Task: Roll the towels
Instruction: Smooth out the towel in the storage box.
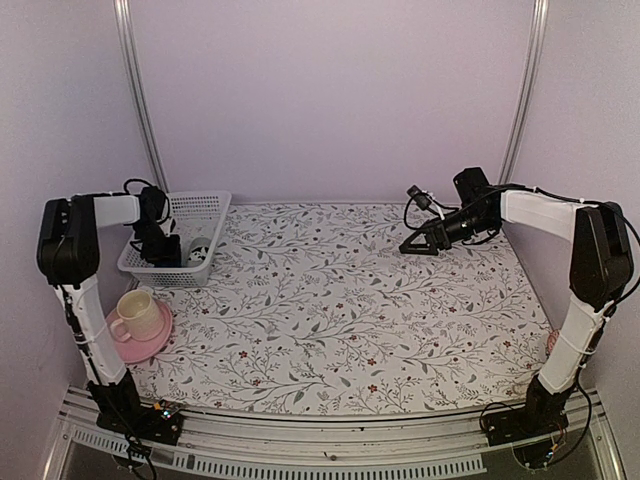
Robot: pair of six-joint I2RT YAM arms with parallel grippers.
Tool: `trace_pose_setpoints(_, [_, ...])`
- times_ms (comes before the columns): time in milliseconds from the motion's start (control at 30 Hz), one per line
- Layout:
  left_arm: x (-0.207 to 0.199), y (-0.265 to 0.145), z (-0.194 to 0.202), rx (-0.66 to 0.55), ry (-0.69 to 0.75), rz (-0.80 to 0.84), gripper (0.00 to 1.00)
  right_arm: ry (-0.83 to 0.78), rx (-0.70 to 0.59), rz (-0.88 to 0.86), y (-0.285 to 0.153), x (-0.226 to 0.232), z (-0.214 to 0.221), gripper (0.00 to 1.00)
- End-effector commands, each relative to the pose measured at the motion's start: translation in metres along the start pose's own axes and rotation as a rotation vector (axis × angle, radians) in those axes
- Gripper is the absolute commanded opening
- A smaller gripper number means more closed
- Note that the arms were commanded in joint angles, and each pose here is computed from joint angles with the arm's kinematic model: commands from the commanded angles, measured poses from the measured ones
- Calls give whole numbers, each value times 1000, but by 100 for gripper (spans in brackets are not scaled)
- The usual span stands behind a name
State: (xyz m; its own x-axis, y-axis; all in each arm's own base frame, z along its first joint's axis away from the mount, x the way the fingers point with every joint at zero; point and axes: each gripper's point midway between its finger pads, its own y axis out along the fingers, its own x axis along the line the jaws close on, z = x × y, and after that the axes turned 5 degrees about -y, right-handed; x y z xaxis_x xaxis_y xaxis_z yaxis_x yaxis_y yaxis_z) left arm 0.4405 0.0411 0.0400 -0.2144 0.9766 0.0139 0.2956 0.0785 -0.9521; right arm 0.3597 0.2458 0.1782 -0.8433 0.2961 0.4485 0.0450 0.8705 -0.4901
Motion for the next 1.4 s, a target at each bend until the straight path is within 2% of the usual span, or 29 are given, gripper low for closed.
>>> trace_pose_setpoints(0, [-28, -1, 16, 39, 17, 167, 2, -42, -27, -4, -9, 7, -14, 78])
trace_pose_setpoints(133, [-39, -18, 9, -9, 18, 242, 1, -41, -27, -5, -9, 7, -14, 78])
trace_pose_setpoints(233, [-49, -18, 14, 9, 32, 295, 2, -45, -29, -4, -9, 7, -15, 78])
trace_pose_setpoints(433, [-49, -12, 30, 53, 82, 291, 5, -45, -29, -4, -9, 7, -15, 78])
trace_pose_setpoints(500, [-51, -10, 35, 66, 100, 297, 12, -43, -27, -5, -9, 6, -14, 78])
trace_pose_setpoints(600, [-49, -7, 39, 74, 107, 285, 34, -48, -25, -1, -9, 6, -15, 78])
trace_pose_setpoints(733, [-46, -16, 28, 24, 102, 261, 53, -52, -22, 8, -10, 5, -14, 79])
trace_pose_setpoints(1000, [-43, -66, -13, -138, 88, 241, 68, -67, -8, 48, -12, 0, -14, 83])
trace_pose_setpoints(1100, [-43, -81, -21, -179, 91, 244, 80, -78, -5, 70, -15, -3, -15, 84])
trace_pose_setpoints(1167, [-44, -89, -24, -197, 90, 242, 94, -90, 1, 98, -20, -7, -16, 86])
trace_pose_setpoints(1200, [-45, -93, -25, -207, 89, 244, 97, -100, 1, 114, -24, -8, -18, 88])
trace_pose_setpoints(1267, [-52, -104, -27, -244, 98, 249, 97, -112, -9, 158, -37, -14, -21, 92])
trace_pose_setpoints(1300, [-60, -110, -27, -266, 110, 248, 97, -114, -17, 181, -45, -17, -24, 98])
trace_pose_setpoints(1367, [-70, -118, -25, -295, 126, 239, 97, -109, -31, 239, -61, -24, -27, 99])
